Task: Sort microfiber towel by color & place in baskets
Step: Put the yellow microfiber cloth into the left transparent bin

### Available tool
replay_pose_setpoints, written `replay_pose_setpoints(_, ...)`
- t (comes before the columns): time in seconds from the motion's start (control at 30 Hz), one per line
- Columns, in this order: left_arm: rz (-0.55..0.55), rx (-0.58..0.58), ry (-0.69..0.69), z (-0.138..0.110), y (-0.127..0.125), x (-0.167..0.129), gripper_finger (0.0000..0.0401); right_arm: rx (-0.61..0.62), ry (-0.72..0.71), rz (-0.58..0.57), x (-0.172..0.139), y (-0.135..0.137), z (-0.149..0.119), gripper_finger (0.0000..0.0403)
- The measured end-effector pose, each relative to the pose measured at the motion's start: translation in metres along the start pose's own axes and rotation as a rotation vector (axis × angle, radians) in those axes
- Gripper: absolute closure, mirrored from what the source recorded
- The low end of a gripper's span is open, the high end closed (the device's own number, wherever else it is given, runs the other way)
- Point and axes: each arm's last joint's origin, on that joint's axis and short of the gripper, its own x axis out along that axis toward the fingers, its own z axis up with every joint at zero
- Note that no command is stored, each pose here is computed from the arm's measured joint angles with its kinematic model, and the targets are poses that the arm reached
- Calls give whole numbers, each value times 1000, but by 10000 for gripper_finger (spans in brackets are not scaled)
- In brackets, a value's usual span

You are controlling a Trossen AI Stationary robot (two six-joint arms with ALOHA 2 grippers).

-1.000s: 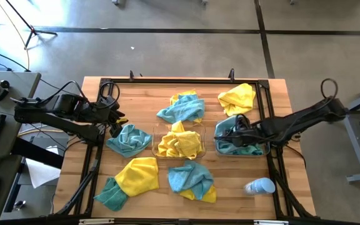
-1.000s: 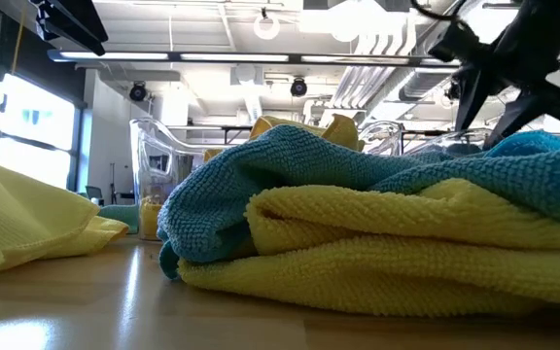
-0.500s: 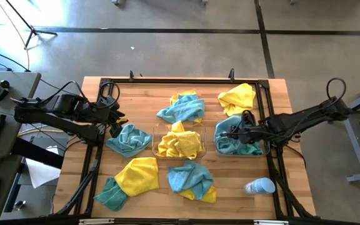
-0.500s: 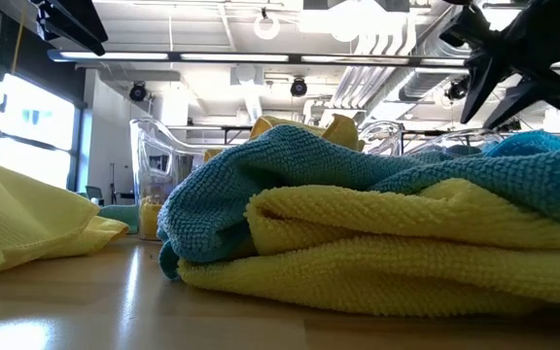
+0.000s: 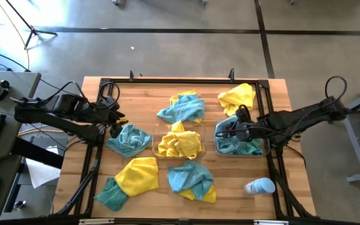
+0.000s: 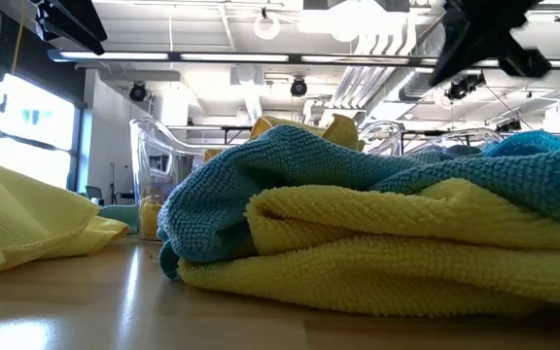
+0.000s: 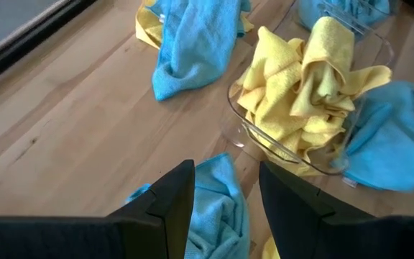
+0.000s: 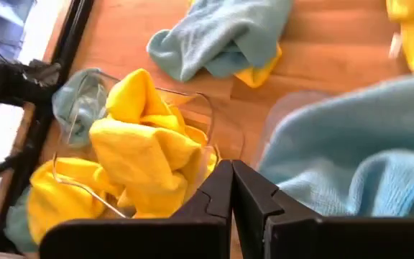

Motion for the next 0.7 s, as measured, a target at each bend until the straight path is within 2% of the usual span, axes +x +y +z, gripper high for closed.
replay_pose_setpoints(0.17,-21,-30,17,-2,-6,1,256,-139,26,-122,-10,32,8,402)
replay_pose_setpoints(0.3,-32,-42,48,-5,-15,5,256,-221,110,-230,-12,45,9,402)
replay_pose_setpoints(0.43,-34,-51,96,-9,-30,13,256,-258,204,-308,-11,44,6,402)
replay_pose_setpoints(0.7,-13,-173,198,-27,-63,27,256,-312,276,-323,-8,35,-5,403)
